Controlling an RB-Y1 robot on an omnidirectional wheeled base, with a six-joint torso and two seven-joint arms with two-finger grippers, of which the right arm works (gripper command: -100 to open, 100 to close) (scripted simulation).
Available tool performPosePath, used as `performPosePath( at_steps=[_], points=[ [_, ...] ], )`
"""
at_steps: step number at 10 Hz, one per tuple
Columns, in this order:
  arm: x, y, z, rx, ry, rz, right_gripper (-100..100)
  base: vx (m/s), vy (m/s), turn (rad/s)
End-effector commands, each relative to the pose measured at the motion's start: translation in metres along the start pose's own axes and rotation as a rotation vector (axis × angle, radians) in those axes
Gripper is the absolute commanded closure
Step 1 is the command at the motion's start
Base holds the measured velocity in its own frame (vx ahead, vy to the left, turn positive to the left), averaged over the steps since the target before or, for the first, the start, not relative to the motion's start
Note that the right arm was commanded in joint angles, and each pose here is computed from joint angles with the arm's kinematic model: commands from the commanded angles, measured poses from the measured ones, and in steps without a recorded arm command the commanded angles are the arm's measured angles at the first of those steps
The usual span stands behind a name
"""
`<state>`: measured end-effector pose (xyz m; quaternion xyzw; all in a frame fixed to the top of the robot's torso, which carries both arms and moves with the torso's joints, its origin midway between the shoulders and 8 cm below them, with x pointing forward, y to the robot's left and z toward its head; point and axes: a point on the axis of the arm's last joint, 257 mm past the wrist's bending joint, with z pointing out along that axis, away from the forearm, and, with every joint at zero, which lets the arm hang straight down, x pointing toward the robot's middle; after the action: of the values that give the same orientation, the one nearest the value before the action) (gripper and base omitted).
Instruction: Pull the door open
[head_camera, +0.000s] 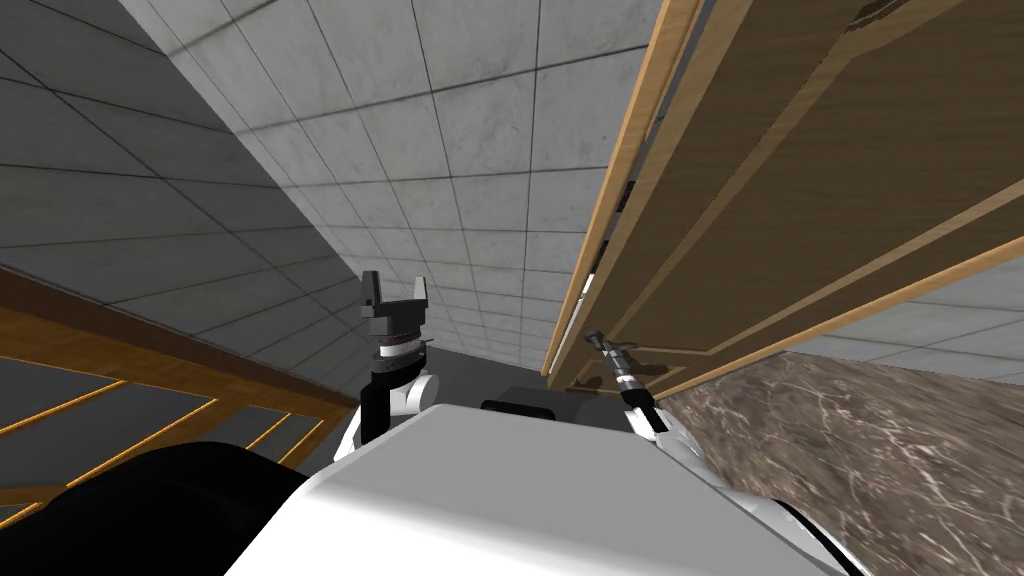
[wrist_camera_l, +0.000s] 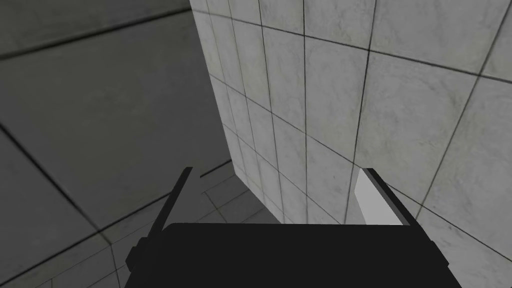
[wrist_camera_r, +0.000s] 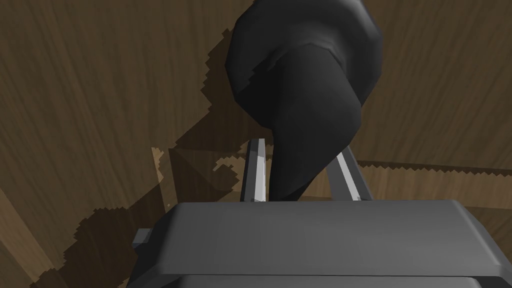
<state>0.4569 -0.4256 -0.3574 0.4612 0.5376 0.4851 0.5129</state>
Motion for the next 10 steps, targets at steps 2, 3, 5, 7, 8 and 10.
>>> performPosePath(
  at_steps=[2, 3, 5, 7, 8, 10],
  points=[
    [-0.003, 0.002, -0.0092, -0.008, 0.031, 0.001, 100, -0.197, -0.092, 0.125],
    [-0.003, 0.002, -0.0138, -0.008, 0.044, 0.002, 100, -0.175, -0.074, 0.102],
    [-0.002, -0.002, -0.023, -0.003, 0.056, 0.006, 100, -0.104, -0.041, 0.086],
    [-0.005, -0.002, -0.032, -0.007, 0.071, 0.004, 100, -0.2, -0.107, 0.147],
    [-0.007, -0.001, -0.0353, -0.008, 0.077, 0.004, 100, -0.161, -0.082, 0.131],
    [-0.009, -0.001, -0.042, -0.011, 0.088, 0.003, 100, -0.108, -0.042, 0.068]
  ],
)
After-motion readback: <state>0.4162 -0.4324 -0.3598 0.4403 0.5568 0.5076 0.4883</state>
